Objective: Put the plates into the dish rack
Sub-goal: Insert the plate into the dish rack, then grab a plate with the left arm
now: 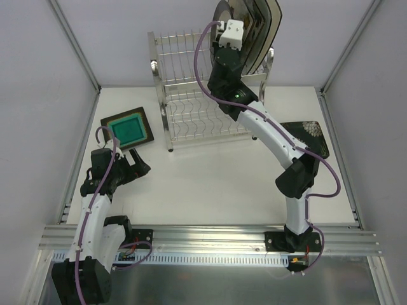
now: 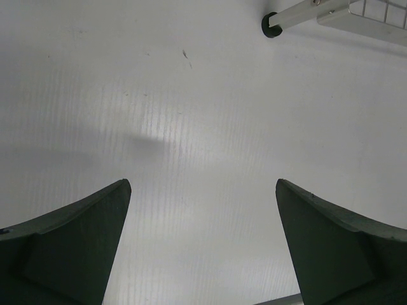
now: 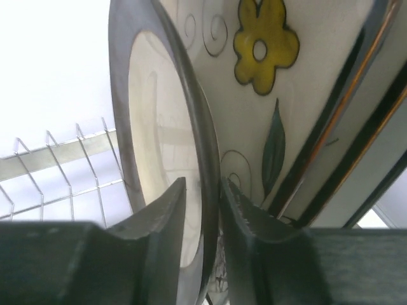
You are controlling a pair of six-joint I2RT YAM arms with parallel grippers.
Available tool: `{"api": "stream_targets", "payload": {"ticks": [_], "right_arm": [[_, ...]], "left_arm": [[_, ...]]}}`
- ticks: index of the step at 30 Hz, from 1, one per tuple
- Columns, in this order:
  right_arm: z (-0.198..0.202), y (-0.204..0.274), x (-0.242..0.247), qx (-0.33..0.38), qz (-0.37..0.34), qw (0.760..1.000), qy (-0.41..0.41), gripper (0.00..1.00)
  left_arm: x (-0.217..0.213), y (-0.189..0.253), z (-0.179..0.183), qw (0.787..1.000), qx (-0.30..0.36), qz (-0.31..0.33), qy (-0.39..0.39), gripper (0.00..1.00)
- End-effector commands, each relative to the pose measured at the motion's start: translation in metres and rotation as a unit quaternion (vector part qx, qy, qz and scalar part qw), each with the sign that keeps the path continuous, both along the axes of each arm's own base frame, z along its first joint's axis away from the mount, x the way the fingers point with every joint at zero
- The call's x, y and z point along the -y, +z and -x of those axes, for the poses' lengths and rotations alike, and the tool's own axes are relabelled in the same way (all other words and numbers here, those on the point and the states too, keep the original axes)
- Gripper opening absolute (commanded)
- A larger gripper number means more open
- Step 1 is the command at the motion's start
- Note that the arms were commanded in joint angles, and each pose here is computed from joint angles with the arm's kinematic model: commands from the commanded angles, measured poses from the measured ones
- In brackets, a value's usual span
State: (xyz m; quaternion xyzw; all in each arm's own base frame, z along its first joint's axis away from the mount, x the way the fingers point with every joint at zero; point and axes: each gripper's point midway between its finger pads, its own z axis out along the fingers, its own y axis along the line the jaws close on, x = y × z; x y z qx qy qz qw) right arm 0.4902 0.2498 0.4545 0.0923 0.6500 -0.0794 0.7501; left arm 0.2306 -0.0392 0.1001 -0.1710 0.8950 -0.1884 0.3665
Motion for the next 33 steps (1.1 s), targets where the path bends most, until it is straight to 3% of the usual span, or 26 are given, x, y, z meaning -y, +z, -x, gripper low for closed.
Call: {"api": "stream_targets", "payload": {"ticks": [1,11,21,24,33], "right_arm": [[0.027,0.062,0.023,0.060,-0.070,0.996,0.018,0.34],[0.040,0.076,0.027,0.056,-0.054,0.996,0.047,0.57],[0.082,0.099,0.029,0.058,-0.045,0.990,0.120,0.95],[0.102,0.098,0.033,0.043,-0.039,0.986,0.155,1.00],[0.165,0.068,0.058,-0.001,-0.041,0.970,0.240,1.00]], "left_arm": [[-0.002,0.016,-0.007,1.000,0.026,-0.009,-0.001,0.99],[-0.002,0.018,-0.007,0.999,0.031,-0.010,-0.001,0.99],[-0.001,0.020,-0.007,0.999,0.034,-0.009,-0.001,0.99],[-0.001,0.020,-0.007,0.999,0.035,-0.009,-0.002,0.99],[0.002,0.020,-0.006,1.000,0.031,0.000,-0.006,0.99]]}}
